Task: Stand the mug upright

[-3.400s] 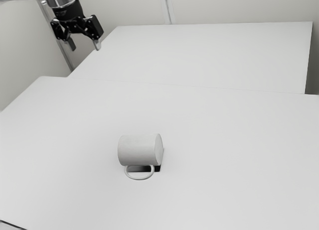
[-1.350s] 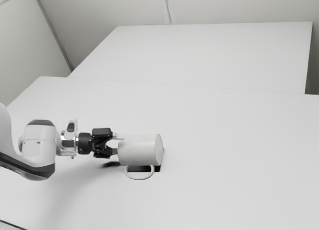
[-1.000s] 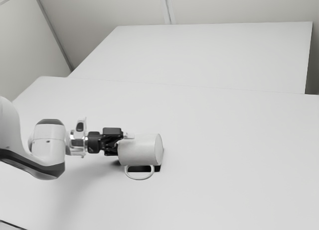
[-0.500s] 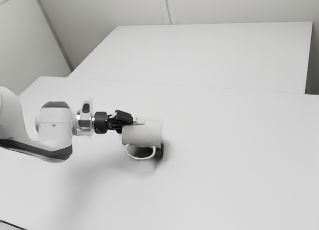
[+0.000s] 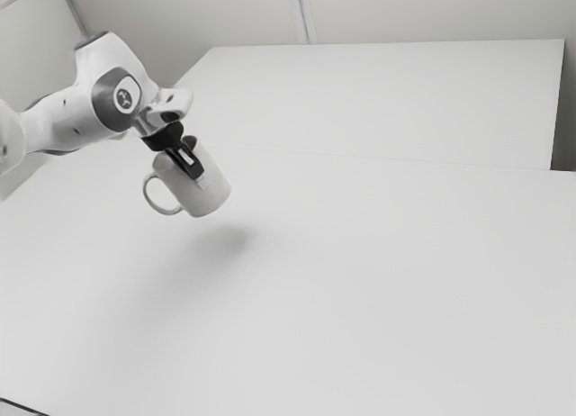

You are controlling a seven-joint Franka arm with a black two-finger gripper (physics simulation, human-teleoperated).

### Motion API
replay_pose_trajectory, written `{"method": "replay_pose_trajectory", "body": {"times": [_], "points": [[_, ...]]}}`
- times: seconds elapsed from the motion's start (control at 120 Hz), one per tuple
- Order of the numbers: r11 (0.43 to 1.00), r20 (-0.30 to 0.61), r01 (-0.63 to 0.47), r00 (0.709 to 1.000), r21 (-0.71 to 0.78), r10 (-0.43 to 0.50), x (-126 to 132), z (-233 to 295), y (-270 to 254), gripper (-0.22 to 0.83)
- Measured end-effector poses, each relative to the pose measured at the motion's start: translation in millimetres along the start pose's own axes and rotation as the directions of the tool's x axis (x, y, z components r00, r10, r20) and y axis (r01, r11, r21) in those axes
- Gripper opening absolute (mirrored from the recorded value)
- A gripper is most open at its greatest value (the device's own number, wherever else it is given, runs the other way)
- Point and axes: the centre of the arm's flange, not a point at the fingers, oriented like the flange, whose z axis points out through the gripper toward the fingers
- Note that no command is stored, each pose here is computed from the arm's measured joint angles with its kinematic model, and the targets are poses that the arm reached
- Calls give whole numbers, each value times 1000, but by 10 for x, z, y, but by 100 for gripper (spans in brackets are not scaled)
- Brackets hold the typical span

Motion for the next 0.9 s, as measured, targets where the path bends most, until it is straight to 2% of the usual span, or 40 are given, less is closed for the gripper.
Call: {"method": "replay_pose_trajectory", "body": {"times": [0.133, 0.267, 0.325, 0.4, 0.592, 0.7, 0.733, 0.9], "points": [[998, 88, -18, 996, 58, 13, 162, 295, 700, -17], [996, 116, -23, 993, 91, 12, -15, 548, 1539, -17], [994, 116, 29, 992, 110, -42, -189, 647, 1597, -17], [987, 101, 99, 989, 129, -112, -288, 723, 1600, -17], [961, 44, 232, 969, 152, -241, -283, 783, 1642, -17], [945, 47, 290, 953, 154, -300, -308, 900, 1688, -17], [940, 51, 304, 948, 155, -315, -322, 942, 1712, -14], [916, 42, 364, 926, 168, -375, -312, 978, 1769, 22]]}}
